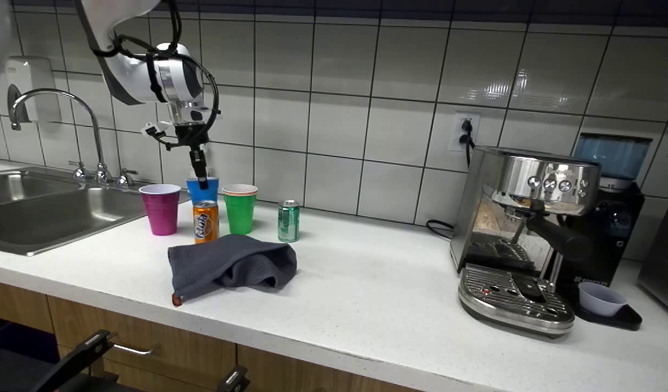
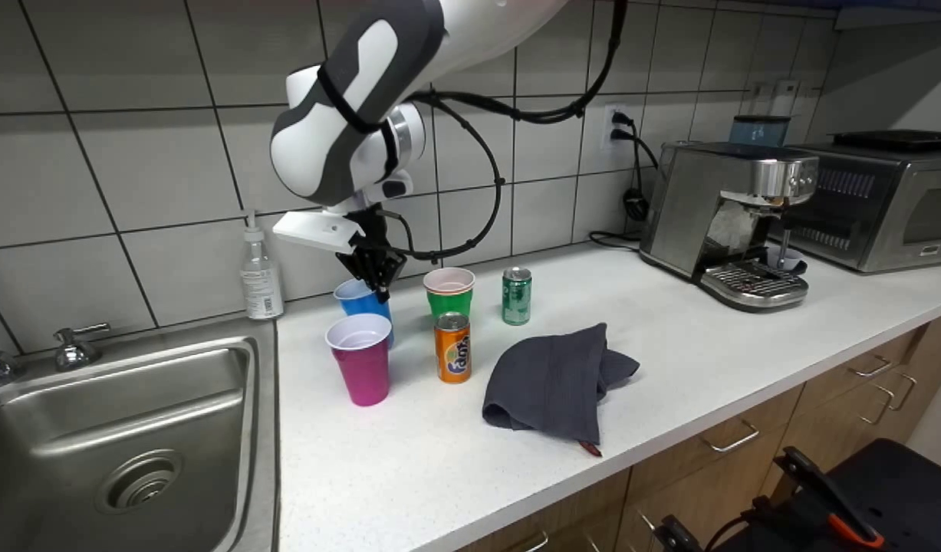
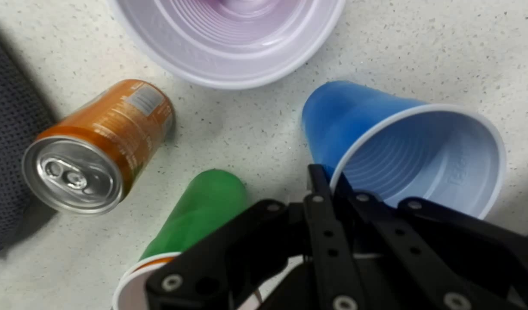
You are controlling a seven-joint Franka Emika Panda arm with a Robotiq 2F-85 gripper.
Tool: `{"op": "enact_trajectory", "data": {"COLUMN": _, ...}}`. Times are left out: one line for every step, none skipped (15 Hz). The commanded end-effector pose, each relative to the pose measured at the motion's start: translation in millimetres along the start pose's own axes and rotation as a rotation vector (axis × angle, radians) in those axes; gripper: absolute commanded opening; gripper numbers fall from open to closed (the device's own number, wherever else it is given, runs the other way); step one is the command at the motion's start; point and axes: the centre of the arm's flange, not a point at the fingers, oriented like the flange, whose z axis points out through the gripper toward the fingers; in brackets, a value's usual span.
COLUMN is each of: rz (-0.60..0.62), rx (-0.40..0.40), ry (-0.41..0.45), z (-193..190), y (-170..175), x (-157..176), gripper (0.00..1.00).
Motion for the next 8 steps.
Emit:
{"op": "enact_trajectory", "data": {"rz": -0.071, "rx": 0.021, "ry": 0.048, "z": -24.4, "y": 10.7, "x": -5.3, "gripper": 0.01}}
{"op": "enact_trajectory", "data": {"rz": -0.085, "rx": 0.032, "ry": 0.052, "z": -30.0, "y": 12.5, "x": -5.7, "gripper": 0.01}}
{"op": "enact_trajectory", "data": {"rz": -0.095, "rx": 0.043, "ry": 0.057, "z": -35.6, "y": 13.7, "x": -5.8, "gripper": 0.01}}
{"op": "enact_trajectory", "data": {"rz": -0.107, "rx": 0.053, "ry": 0.061, "z": -41.0, "y": 15.5, "x": -5.5, "gripper": 0.01}}
{"op": "enact_trajectory", "data": {"rz": -0.119, "rx": 0.061, "ry": 0.067, "z": -46.0, "y": 17.3, "x": -4.6, "gripper": 0.01}}
{"op": "enact_trajectory", "data": {"rz": -0.131, "rx": 0.066, "ry": 0.076, "z": -49.8, "y": 19.8, "x": -3.7, "gripper": 0.01}}
{"op": "enact_trajectory", "data": {"rz": -0.142, "rx": 0.068, "ry": 0.087, "z": -53.0, "y": 22.8, "x": -3.6, "gripper": 0.01}}
{"op": "enact_trajectory", "data": {"rz": -0.152, "rx": 0.072, "ry": 0.102, "z": -54.5, "y": 26.3, "x": -1.5, "gripper": 0.01}}
